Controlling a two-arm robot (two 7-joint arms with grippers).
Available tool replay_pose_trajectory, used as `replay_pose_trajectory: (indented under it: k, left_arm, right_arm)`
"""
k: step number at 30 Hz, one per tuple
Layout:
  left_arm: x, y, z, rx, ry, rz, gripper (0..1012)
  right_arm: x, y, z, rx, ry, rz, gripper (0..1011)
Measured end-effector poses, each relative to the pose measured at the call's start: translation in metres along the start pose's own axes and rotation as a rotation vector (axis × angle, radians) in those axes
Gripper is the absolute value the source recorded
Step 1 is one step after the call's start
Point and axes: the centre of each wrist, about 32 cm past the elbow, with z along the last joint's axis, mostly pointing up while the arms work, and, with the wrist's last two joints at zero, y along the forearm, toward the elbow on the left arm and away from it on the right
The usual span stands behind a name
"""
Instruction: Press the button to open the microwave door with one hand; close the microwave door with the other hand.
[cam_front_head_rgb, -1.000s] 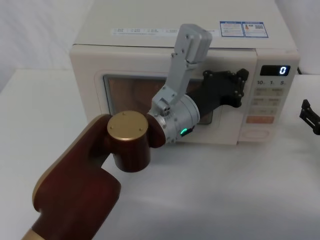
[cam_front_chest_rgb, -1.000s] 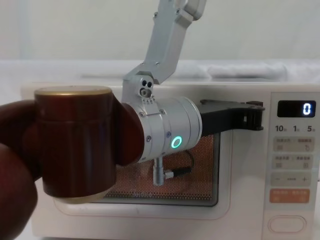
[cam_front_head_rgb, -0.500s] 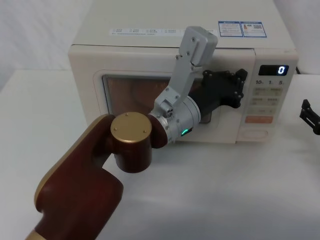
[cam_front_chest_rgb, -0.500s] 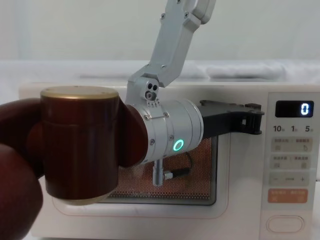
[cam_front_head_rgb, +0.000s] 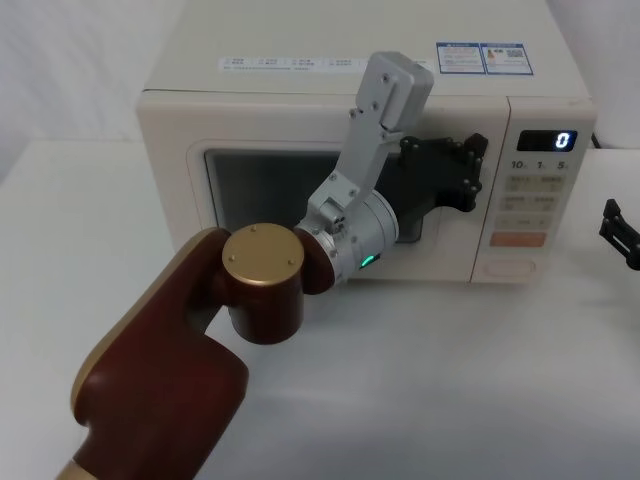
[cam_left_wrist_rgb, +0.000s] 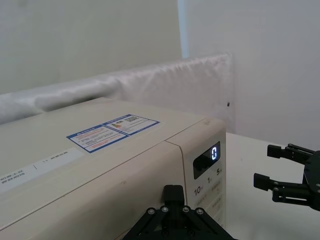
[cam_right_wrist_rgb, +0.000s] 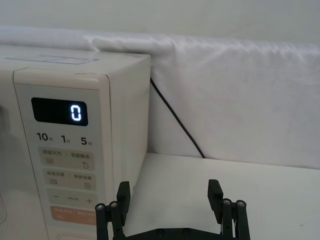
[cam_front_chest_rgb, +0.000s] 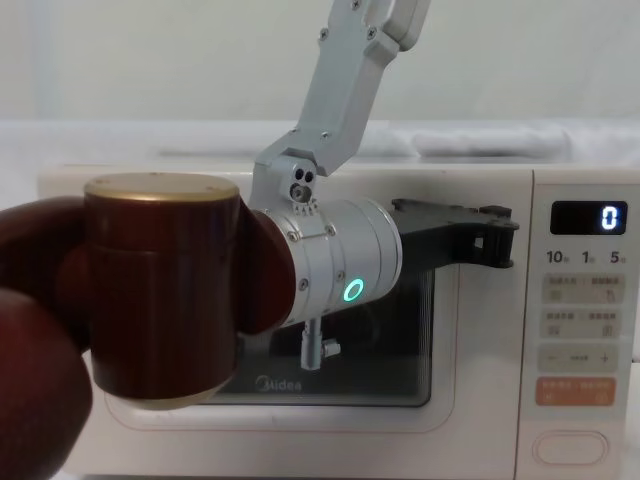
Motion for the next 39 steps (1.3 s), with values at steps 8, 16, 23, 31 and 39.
replay_pose_trajectory:
  k: [8,16,23,31,39]
  left_arm:
    - [-0.0033,0.005,0.0,-0.032,0.023,-0.063,0]
    - [-0.0123,0.025,-0.004,-0.092,0.032,-0.158,0]
    - [-0.018,0.058,-0.013,-0.093,0.035,-0.112,0]
    - [-0.0222,0.096,-0.023,-0.111,0.098,0.006,0]
    - [-0.0226,0.143,-0.033,-0.09,0.075,0.151,0]
  right_arm:
    - [0.0,0.0,0.0,0.0,0.0,0.0,1002]
    - [0.0,0.0,0.0,0.0,0.0,0.0,1002]
    - [0.0001,0.0,0.0,0.0,0.0,0.0,1002]
    - [0.0,0.0,0.0,0.0,0.0,0.0,1002]
    - [0.0,0.0,0.0,0.0,0.0,0.0,1002]
